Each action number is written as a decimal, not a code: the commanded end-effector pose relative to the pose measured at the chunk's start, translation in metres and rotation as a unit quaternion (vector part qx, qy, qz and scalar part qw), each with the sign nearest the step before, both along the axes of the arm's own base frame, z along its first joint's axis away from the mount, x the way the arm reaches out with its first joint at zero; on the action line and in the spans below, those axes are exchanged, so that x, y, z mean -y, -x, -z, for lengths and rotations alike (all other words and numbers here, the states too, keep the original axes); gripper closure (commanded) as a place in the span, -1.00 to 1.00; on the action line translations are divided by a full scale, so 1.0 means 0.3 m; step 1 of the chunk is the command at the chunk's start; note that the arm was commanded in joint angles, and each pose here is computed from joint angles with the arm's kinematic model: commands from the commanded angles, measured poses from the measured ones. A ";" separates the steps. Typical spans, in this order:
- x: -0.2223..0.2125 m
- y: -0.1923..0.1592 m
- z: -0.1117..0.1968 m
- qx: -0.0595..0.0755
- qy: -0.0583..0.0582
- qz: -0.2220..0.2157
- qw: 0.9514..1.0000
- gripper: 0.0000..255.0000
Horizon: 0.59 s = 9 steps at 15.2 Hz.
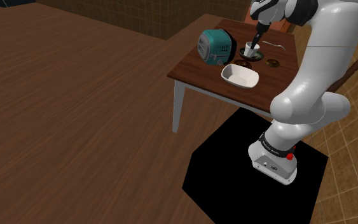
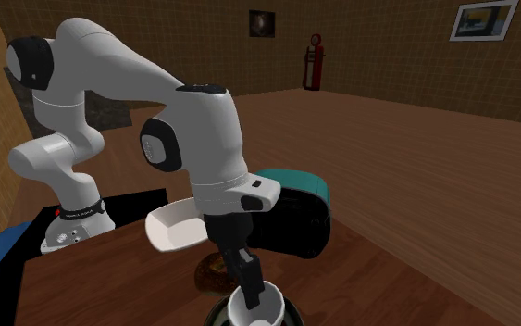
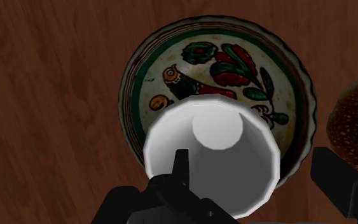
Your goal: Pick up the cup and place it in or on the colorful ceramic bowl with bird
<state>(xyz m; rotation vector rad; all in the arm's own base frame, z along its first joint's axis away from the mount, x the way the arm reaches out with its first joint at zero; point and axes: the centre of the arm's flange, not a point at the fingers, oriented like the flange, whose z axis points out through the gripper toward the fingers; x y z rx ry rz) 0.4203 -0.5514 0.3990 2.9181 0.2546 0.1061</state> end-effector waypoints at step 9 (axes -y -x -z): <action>-0.034 0.015 -0.163 0.000 0.000 0.000 1.000 -1.00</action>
